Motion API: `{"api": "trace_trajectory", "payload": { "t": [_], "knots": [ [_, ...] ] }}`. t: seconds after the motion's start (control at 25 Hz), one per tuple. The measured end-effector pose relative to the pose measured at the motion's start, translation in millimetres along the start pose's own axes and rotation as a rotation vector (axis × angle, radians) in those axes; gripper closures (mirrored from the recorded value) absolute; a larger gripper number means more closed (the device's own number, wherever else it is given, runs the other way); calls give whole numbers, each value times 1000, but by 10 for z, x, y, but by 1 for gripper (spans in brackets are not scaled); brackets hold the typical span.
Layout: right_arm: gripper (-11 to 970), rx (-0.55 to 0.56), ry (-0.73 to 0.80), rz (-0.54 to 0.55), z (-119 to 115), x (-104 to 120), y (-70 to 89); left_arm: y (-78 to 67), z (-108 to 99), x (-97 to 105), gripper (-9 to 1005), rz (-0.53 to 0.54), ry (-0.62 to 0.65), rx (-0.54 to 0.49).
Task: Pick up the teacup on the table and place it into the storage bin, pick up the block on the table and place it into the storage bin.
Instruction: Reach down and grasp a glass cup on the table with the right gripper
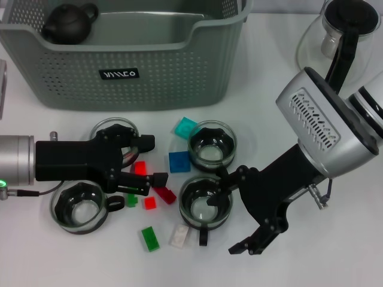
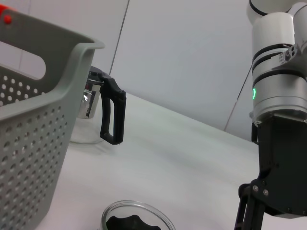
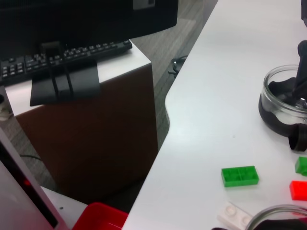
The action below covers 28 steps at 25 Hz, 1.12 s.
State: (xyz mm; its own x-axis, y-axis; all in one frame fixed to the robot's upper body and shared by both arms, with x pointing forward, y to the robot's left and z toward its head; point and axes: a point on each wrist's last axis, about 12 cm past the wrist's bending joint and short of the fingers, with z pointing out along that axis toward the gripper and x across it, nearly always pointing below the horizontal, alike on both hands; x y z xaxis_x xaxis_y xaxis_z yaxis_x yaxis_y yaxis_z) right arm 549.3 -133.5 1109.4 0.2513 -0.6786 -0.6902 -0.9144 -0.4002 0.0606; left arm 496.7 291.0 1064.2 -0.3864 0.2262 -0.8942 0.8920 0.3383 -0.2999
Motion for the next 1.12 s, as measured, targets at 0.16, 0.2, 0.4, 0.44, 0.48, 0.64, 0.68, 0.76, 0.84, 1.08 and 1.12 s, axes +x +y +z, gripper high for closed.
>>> {"api": "trace_trajectory", "payload": {
  "t": [0.16, 0.2, 0.4, 0.44, 0.48, 0.64, 0.68, 0.76, 0.84, 1.08, 1.12],
  "knots": [
    [47, 10, 16, -11, -5, -15, -35, 0, -1, 2, 55, -3, -6, -2],
    [47, 11, 24, -15, -7, -21, -47, 0, 0, 2, 55, -4, -7, -2],
    [47, 3, 108, -40, 72, -69, -113, 1, 6, 9, 56, -9, -12, -5],
    [47, -1, 119, -46, 88, -80, -119, 1, 6, 9, 56, -9, -12, -5],
    [47, -1, 119, -46, 88, -80, -119, 2, 6, 9, 56, -9, -12, -5],
    [47, 1, 132, -64, 103, -123, -154, 1, 5, 13, 56, -11, -13, -7],
    [47, 4, 135, -69, 102, -136, -166, 1, 5, 13, 56, -11, -13, -7],
    [47, 5, 143, -79, 112, -154, -181, 0, 4, 14, 56, -12, -14, -7],
    [47, 4, 159, -85, 131, -166, -193, 1, 1, 15, 57, -12, -13, -7],
    [48, -11, 213, -105, 198, -235, -230, 8, -11, 14, 57, -10, -13, -12],
    [48, -11, 215, -108, 198, -247, -236, 9, -14, 13, 57, -10, -13, -13]
  ]
}}
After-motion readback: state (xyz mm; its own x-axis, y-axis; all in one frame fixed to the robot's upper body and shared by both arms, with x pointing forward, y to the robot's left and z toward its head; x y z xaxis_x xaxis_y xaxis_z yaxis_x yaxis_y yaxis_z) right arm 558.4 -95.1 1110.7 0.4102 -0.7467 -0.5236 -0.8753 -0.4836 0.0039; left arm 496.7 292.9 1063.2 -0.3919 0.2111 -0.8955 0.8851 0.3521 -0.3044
